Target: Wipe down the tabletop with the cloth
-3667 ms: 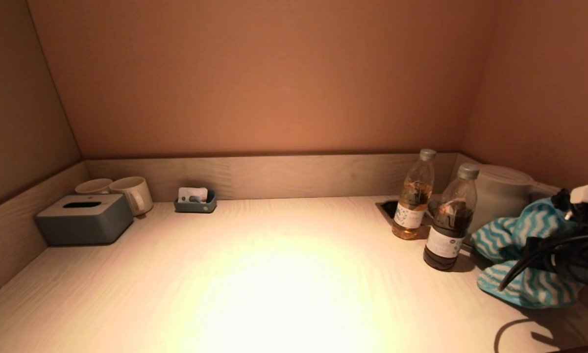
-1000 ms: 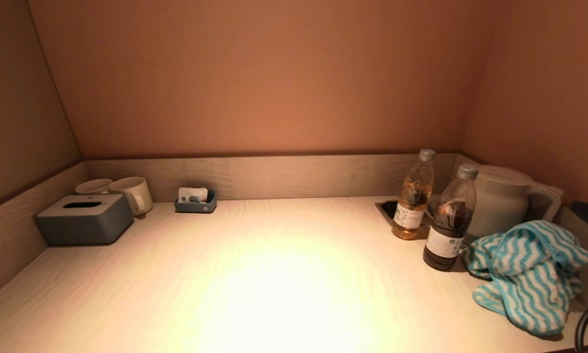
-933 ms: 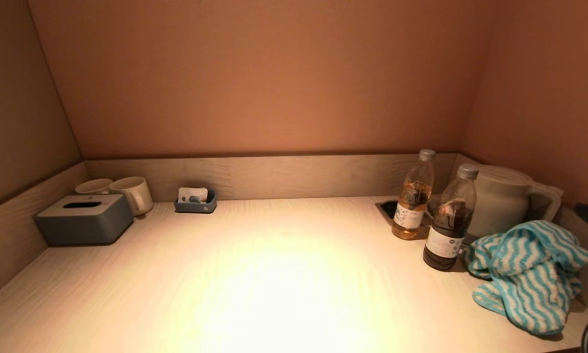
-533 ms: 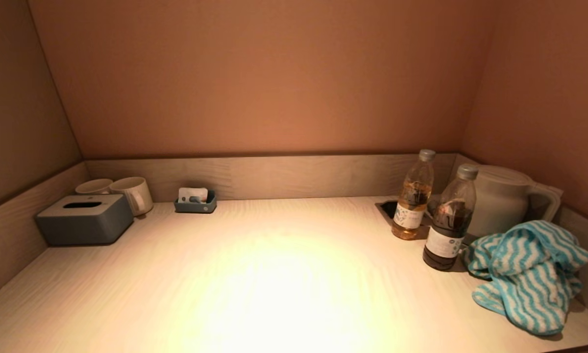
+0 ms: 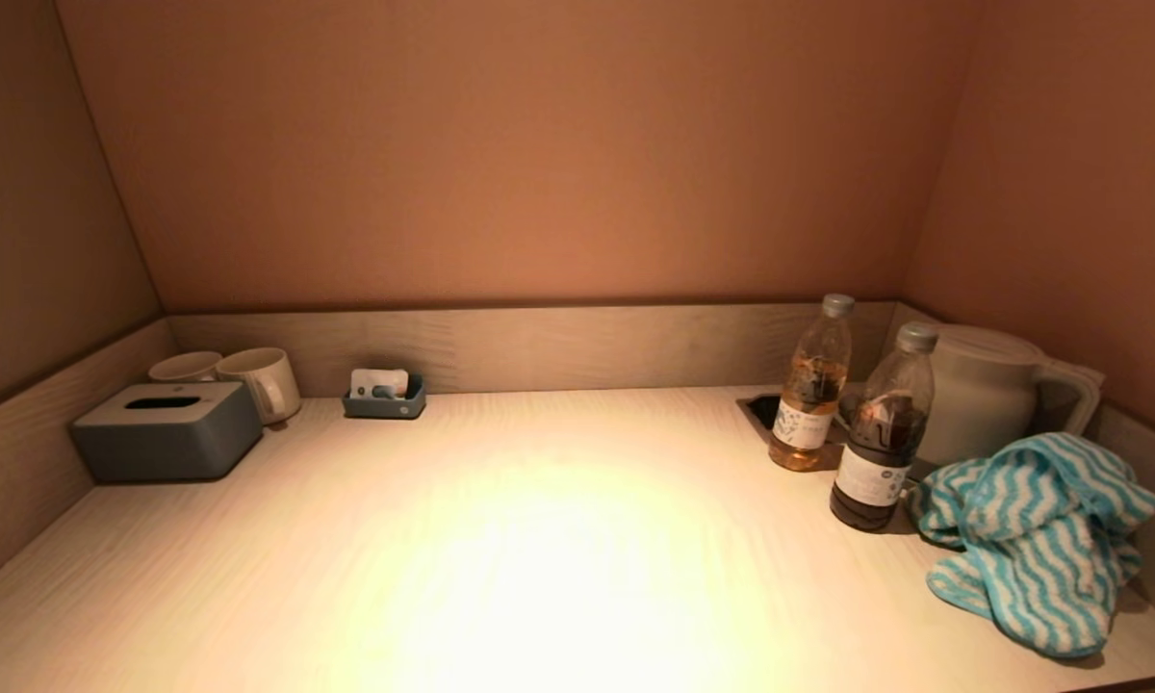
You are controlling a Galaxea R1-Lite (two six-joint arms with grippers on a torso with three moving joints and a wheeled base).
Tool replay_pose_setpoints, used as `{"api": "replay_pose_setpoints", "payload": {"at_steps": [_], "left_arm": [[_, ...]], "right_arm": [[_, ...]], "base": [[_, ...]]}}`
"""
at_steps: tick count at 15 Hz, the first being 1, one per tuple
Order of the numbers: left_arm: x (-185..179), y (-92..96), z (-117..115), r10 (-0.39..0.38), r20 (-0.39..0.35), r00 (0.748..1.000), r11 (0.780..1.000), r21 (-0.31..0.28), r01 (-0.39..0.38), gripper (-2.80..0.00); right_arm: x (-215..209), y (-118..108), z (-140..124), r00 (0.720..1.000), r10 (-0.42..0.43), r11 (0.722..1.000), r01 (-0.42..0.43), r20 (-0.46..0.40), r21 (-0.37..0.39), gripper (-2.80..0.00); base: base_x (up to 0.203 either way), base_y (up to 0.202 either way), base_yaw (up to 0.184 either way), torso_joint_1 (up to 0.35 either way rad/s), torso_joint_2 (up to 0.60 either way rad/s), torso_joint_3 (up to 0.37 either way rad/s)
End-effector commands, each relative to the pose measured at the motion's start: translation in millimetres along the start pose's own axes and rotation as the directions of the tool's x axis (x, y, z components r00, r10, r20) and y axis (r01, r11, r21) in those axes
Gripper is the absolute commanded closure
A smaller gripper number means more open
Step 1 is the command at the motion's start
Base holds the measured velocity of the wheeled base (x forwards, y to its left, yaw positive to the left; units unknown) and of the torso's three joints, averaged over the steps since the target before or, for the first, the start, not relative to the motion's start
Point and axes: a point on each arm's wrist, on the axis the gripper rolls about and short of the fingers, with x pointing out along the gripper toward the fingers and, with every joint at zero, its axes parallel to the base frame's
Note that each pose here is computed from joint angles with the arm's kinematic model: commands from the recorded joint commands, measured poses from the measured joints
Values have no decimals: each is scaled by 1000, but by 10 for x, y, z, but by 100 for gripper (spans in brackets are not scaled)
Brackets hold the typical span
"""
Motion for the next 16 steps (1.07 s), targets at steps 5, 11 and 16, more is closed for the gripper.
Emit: {"api": "replay_pose_setpoints", "payload": {"at_steps": [5,11,16], "left_arm": [[0,0,0,0,1,1000,1000,-1,0,0],[0,0,0,0,1,1000,1000,-1,0,0],[0,0,0,0,1,1000,1000,-1,0,0]], "right_arm": [[-302,-107,-16,998,-53,998,52,27,37,0],[-330,-112,12,996,-81,996,79,43,41,0],[-338,-47,-42,981,-190,982,189,40,16,0]], "base": [[0,0,0,0,0,0],[0,0,0,0,0,0],[0,0,0,0,0,0]]}}
